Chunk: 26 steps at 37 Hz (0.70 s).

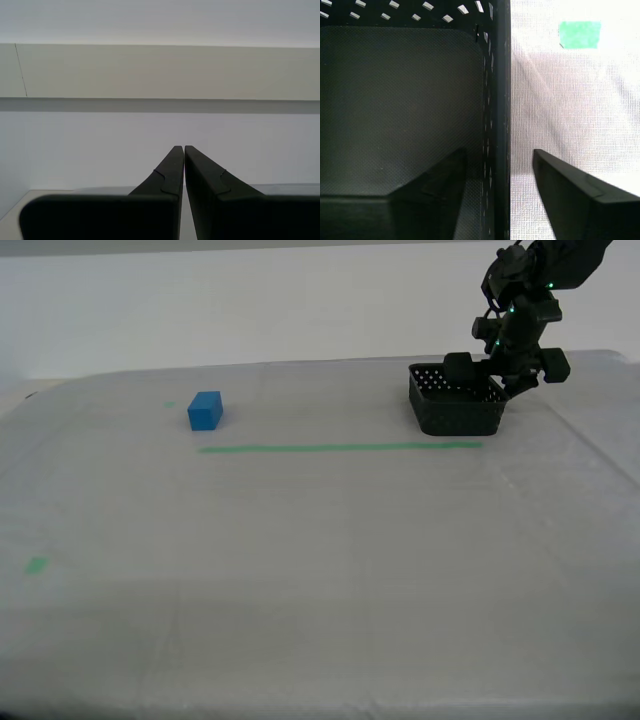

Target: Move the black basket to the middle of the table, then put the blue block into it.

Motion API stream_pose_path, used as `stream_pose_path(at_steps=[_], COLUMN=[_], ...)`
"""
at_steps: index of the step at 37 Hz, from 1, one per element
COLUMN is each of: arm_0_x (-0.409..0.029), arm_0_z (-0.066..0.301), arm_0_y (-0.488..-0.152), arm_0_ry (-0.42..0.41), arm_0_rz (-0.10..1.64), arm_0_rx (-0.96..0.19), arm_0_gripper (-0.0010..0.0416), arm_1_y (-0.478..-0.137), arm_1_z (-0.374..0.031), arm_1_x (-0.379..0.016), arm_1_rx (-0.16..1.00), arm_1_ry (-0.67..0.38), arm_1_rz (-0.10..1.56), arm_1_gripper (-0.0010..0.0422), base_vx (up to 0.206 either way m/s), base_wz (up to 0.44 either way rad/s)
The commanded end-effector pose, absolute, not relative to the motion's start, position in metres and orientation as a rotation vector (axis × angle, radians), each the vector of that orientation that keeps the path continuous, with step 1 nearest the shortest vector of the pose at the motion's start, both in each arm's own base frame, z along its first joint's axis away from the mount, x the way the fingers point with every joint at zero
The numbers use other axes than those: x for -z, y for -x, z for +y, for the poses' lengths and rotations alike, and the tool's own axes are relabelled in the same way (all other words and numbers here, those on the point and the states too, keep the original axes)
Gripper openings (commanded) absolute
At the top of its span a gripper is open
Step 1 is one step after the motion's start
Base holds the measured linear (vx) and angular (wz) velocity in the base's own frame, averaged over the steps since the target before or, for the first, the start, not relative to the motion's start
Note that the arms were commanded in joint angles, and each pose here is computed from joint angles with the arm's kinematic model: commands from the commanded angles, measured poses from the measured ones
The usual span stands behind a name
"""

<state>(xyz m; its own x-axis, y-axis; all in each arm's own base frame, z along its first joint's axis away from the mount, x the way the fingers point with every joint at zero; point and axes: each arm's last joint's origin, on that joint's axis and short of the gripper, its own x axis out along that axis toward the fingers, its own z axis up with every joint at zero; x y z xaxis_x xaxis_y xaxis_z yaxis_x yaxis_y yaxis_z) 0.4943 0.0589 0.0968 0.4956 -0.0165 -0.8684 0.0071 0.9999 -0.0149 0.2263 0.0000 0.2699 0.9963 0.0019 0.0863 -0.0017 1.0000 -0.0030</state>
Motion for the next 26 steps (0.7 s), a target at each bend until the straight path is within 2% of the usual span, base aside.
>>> stream_pose_path(at_steps=[1,6,15,26], arm_0_x=[-0.0972,-0.0972,-0.0972,-0.0983], arm_0_z=[0.0592,0.0593,0.0597,0.0605], arm_0_y=[-0.4944,-0.4944,-0.4944,-0.4942], arm_0_ry=[0.010,0.009,-0.004,-0.002], arm_0_rz=[1.051,1.051,1.050,1.049], arm_0_rx=[0.018,0.018,0.025,0.023], arm_0_gripper=[0.0121,0.0068,-0.0004,-0.0002], arm_1_y=[-0.2264,-0.2264,-0.2264,-0.2264], arm_1_z=[0.0000,0.0001,0.0001,0.0001], arm_1_x=[-0.2706,-0.2706,-0.2706,-0.2706], arm_1_rx=[-0.003,-0.003,-0.003,-0.003], arm_1_ry=[0.000,0.000,0.000,0.000], arm_1_rz=[-0.092,-0.092,-0.092,-0.092], arm_1_gripper=[0.0000,0.0000,0.0000,0.0000], base_vx=[0.000,0.000,0.000,0.000], base_wz=[0.000,0.000,0.000,0.000])
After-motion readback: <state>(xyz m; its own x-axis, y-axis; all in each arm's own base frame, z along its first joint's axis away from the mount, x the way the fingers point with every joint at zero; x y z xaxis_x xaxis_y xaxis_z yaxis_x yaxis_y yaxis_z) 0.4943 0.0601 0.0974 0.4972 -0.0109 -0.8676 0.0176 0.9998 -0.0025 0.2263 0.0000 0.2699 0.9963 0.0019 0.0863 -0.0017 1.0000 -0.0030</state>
